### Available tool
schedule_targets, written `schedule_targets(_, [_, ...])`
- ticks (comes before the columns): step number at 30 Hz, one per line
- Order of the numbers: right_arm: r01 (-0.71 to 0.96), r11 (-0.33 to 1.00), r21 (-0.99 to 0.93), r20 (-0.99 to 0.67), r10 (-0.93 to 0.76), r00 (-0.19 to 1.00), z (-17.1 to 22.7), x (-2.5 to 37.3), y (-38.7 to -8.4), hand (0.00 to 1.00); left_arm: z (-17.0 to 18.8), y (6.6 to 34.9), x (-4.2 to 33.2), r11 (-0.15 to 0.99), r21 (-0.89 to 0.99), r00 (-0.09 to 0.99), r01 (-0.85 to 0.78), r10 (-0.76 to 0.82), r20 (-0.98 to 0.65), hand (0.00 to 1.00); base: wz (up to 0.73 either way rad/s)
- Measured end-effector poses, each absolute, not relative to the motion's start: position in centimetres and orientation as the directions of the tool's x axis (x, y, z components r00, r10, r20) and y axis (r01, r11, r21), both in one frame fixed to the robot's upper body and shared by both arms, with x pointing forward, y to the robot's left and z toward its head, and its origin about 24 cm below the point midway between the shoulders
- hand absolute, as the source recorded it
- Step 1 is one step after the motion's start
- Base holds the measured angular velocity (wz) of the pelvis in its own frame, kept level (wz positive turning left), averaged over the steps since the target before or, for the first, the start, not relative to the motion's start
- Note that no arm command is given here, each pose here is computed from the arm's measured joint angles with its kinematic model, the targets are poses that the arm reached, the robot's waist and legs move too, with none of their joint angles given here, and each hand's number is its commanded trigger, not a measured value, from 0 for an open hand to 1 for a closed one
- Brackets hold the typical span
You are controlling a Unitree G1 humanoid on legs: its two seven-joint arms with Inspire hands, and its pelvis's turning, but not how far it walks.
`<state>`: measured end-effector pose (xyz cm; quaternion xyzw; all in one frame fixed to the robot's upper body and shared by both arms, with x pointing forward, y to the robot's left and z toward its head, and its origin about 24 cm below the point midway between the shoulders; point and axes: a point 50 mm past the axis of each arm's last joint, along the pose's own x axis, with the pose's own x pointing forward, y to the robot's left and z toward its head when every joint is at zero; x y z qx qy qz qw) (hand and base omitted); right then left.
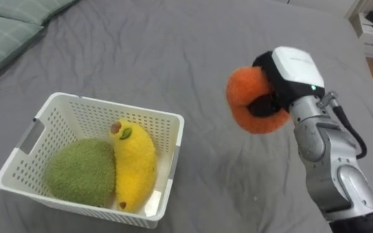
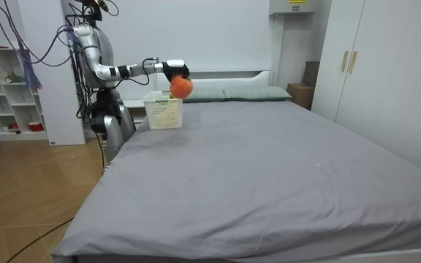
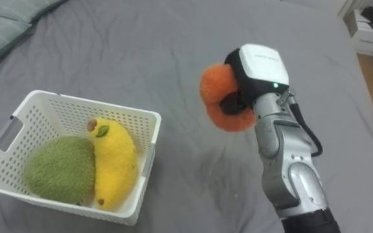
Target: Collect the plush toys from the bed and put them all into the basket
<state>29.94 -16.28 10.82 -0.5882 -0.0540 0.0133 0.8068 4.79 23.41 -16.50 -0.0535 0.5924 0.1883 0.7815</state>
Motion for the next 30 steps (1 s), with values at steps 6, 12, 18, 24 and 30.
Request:
schedule_targets(6, [0.056,0.362,-0.931,0.109,0.128,0.986,12.6,30.0,-14.7,1.0,-16.6,23.2,5.1,0.925,0.134,0.231,-0.355,0.225,-0.947,0.0,-0.05])
schedule_targets(12, [-0.002,0.422,-0.906,0.096,0.211,0.973,14.4,30.9,-12.1,1.0,-16.6,23.1,5.3,0.926,0.132,0.223,-0.354,0.22,-0.95,0.0,0.02])
schedule_targets(18, [-0.095,0.427,-0.899,0.049,0.314,0.948,14.8,30.9,-9.5,1.0,-16.6,23.0,5.8,0.928,0.129,0.233,-0.349,0.219,-0.947,0.0,0.13])
schedule_targets(24, [-0.203,0.4,-0.894,-0.034,0.392,0.92,14.0,30.5,-7.8,0.93,-16.5,23.1,6.4,0.926,0.135,0.245,-0.353,0.231,-0.941,0.0,0.16])
schedule_targets(30, [-0.287,0.385,-0.877,-0.107,0.427,0.898,13.0,30.3,-6.6,0.0,-16.4,22.9,6.7,0.924,0.143,0.251,-0.354,0.242,-0.937,0.0,0.22])
